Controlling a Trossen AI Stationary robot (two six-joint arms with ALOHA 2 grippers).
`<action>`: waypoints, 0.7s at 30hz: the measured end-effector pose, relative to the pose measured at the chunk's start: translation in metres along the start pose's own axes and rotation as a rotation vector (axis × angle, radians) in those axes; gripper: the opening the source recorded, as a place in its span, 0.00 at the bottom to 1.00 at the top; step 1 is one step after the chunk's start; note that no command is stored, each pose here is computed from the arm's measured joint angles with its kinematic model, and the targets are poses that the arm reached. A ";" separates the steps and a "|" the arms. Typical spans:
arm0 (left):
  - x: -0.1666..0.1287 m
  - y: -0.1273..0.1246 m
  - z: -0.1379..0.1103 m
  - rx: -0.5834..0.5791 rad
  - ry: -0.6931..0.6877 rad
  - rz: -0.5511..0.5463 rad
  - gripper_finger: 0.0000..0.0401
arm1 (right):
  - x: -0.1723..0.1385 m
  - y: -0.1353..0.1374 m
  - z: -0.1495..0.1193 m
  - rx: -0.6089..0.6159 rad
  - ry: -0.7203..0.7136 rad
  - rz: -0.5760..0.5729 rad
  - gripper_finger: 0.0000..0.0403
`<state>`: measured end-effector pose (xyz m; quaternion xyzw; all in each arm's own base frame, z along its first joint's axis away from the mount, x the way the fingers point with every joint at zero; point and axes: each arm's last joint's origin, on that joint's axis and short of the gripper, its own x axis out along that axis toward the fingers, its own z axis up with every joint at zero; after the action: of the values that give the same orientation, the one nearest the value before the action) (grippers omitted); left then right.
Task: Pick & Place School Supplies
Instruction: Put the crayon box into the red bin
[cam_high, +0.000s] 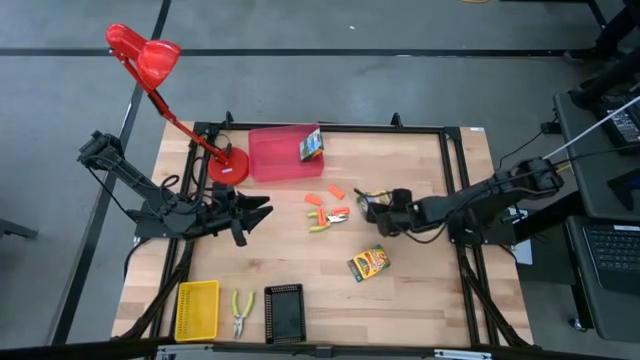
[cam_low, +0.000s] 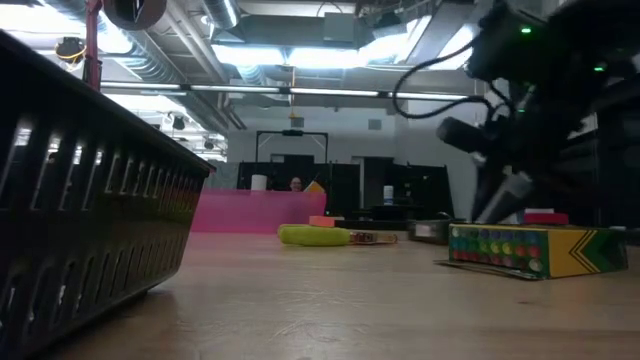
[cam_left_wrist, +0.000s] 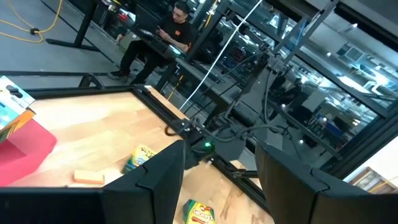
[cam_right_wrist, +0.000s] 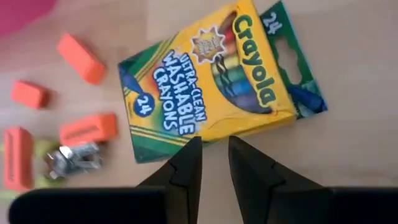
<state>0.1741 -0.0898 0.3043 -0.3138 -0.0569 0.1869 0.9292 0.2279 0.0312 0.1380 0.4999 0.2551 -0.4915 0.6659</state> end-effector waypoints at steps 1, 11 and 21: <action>0.000 0.000 0.000 0.000 0.000 0.000 0.48 | 0.001 0.004 0.002 0.004 -0.007 0.004 0.21; 0.000 -0.001 0.001 -0.016 -0.008 -0.006 0.48 | -0.032 0.064 0.008 -0.134 -0.070 0.212 0.21; 0.000 -0.001 0.002 -0.024 -0.019 0.005 0.48 | 0.001 0.067 0.022 -0.143 0.040 0.111 0.21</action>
<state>0.1741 -0.0893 0.3061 -0.3231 -0.0672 0.1916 0.9243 0.2863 0.0115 0.1734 0.4740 0.2749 -0.4244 0.7208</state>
